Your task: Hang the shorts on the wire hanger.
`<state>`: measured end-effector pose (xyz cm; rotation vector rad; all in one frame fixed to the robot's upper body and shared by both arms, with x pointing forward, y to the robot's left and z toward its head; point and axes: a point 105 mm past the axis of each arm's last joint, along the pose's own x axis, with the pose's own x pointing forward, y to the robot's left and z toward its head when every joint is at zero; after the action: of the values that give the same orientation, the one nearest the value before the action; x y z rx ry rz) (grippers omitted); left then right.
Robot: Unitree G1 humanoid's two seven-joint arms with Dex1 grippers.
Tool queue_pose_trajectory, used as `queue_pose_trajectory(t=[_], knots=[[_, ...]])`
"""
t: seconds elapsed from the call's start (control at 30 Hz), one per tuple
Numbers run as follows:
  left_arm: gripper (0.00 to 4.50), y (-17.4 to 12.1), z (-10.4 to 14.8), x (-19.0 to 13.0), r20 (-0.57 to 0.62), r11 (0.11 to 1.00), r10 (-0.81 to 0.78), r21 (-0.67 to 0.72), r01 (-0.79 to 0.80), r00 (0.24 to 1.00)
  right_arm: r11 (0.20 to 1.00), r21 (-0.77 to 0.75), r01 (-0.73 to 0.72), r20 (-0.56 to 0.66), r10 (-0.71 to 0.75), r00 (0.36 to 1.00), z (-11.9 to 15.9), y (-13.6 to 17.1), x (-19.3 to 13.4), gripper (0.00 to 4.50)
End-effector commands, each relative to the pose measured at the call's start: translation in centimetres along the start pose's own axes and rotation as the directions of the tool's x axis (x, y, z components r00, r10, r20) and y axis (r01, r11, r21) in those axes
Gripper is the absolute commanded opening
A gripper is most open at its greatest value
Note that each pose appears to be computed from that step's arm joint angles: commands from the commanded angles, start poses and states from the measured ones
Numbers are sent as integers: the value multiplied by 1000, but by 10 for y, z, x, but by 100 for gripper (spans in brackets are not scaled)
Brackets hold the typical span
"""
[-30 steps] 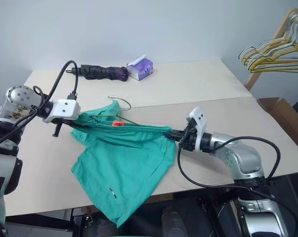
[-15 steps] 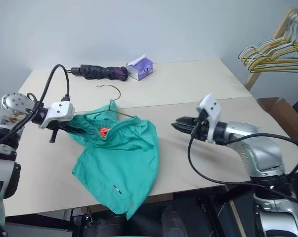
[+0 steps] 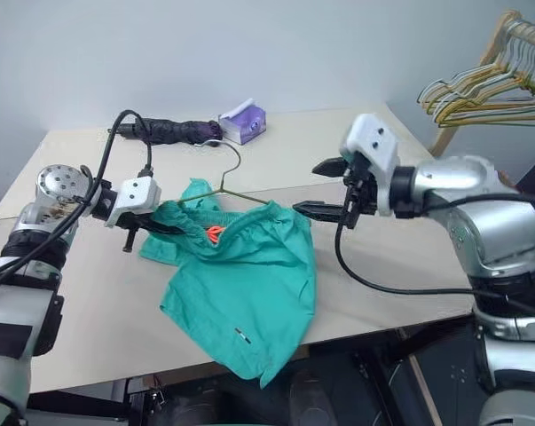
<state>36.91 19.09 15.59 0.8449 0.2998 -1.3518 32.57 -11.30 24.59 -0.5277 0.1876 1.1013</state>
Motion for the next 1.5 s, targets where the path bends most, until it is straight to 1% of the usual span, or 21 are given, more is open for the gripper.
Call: queue_pose_trajectory(t=[0.03,0.1,0.2,0.23,0.27,0.37,0.43,0.57,0.6,0.67,0.8,0.87,0.9,1.03,1.1,1.27,1.3,1.33,1.4,1.5], knots=[[0,16,26,-6,63,995,54,81,-59,997,997,33,-75,-145,79,986,-1,0,11,447],[0,17,29,-5,73,994,52,88,-59,996,994,23,-103,-221,106,969,-5,1,19,447],[0,16,31,-4,90,993,54,97,-63,994,997,16,-70,-302,72,951,-14,-7,36,447],[0,15,32,-4,93,993,54,99,-63,994,998,17,-61,-313,64,948,-16,-9,38,411],[0,15,32,-4,94,993,53,101,-63,994,998,19,-62,-313,64,948,-16,-10,39,388],[0,12,30,-6,96,992,55,105,-65,994,996,38,-83,-284,90,955,-11,-10,39,294],[0,12,30,-7,96,992,59,104,-69,994,995,38,-96,-274,103,956,-9,-8,38,218],[0,12,28,-8,94,992,66,105,-76,993,991,47,-123,-247,131,960,-6,-4,37,83],[0,12,28,-8,94,991,67,107,-77,993,991,50,-127,-241,136,961,-5,-3,36,42],[0,13,28,-8,94,991,67,110,-77,993,990,56,-133,-232,142,962,-5,-2,35,5],[0,14,29,-7,95,991,64,114,-75,993,986,71,-148,-215,160,963,-5,2,32,5],[61,17,30,-7,98,991,70,105,-80,993,985,80,-151,-208,164,964,-6,4,30,0],[78,18,31,-7,104,992,73,99,-83,992,985,86,-150,-206,165,964,-7,4,29,0],[180,24,36,-14,133,989,106,90,-118,985,984,122,-127,-198,150,969,-14,6,21,0],[236,30,36,-22,135,983,152,85,-165,979,981,161,-107,-188,137,973,-19,8,14,0],[397,43,36,-47,145,957,277,50,-287,950,962,274,-13,-181,65,981,-38,15,-5,0],[429,47,38,-53,155,945,313,47,-324,937,954,299,15,-185,42,982,-43,16,-10,0],[447,52,41,-59,175,925,367,40,-379,914,945,324,51,-189,12,982,-49,18,-15,0],[447,63,52,-70,240,885,454,-6,-466,858,920,370,128,-196,-58,979,-59,21,-25,0],[447,66,74,-77,358,874,471,-67,-481,806,876,416,244,-213,-167,963,-70,24,-39,0]])
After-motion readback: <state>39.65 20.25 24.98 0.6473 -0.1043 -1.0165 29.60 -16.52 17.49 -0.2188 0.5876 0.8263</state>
